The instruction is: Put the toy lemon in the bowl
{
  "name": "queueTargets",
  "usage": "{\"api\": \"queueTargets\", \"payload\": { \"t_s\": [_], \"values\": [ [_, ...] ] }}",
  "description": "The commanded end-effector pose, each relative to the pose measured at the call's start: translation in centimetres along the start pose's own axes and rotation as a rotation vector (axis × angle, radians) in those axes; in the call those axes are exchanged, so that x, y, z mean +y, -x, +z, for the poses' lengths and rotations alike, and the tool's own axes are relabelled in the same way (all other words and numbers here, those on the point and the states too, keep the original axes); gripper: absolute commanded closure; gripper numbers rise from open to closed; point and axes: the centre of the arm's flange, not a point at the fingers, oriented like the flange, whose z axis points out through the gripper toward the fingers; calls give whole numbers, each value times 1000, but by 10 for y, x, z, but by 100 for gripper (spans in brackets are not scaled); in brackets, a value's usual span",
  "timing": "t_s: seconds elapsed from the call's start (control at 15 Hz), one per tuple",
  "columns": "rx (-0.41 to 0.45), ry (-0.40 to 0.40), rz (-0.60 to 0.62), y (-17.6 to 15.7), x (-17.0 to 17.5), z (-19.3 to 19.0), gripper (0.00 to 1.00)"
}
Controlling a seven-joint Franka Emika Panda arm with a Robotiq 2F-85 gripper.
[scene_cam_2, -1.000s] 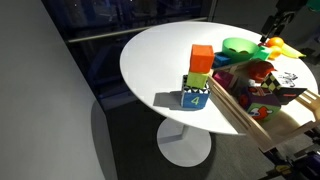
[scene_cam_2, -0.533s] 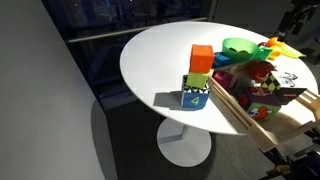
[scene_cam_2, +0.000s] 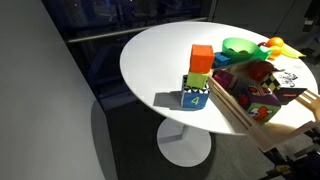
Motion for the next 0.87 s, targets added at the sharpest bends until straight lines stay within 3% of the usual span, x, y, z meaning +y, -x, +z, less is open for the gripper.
{"api": "queueTargets", "payload": {
  "t_s": [0.0,0.47,0.8],
  "values": [
    [27,-32,-4,33,1,-22,0],
    [103,-49,14,60,0,-48,0],
    [96,-31,25,51,1,-48,0]
  ]
}}
